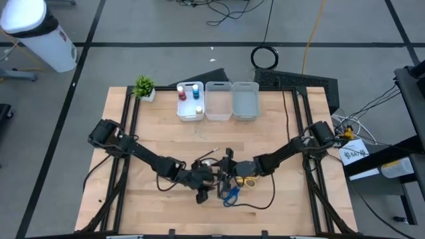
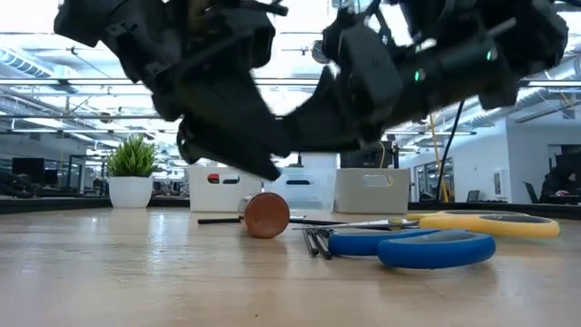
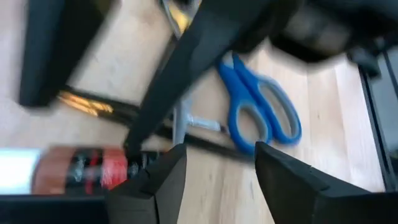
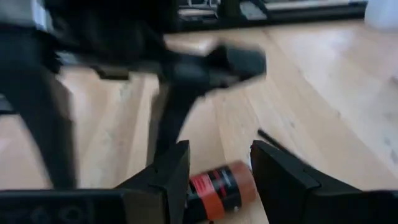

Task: Pick & Place Paint Supplies
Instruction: Put the brown paint bottle into the white bin

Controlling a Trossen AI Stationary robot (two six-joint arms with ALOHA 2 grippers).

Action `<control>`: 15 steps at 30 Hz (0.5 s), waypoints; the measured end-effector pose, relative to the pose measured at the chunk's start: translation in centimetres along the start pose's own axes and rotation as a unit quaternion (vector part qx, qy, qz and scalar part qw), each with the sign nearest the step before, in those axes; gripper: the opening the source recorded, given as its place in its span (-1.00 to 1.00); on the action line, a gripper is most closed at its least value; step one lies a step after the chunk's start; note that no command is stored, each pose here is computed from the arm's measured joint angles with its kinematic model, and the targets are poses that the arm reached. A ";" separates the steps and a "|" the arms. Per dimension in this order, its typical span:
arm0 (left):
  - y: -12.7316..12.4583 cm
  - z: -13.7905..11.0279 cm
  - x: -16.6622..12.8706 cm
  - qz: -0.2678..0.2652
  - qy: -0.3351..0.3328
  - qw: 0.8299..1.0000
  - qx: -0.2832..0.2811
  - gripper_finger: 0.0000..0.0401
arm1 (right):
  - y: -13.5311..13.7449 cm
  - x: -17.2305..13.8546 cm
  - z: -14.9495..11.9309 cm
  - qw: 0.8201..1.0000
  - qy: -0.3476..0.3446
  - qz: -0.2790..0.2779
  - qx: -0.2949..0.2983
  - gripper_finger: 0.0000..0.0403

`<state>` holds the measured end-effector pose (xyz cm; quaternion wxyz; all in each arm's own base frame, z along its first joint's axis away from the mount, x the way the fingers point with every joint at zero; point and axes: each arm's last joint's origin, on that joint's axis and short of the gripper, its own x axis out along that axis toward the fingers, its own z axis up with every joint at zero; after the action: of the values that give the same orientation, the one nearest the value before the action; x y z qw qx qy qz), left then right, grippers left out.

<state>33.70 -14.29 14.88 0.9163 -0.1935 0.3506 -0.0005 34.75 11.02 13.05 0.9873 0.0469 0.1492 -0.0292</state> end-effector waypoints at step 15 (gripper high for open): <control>-0.2 -2.0 0.6 0.028 0.040 0.998 0.050 -0.37 | 1.3 -1.6 1.5 0.999 0.000 0.019 -0.040 -0.23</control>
<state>32.92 -15.21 13.22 0.9098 -0.1376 0.3916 -0.0001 33.79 12.20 15.05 0.9888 0.0098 0.1491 -0.0046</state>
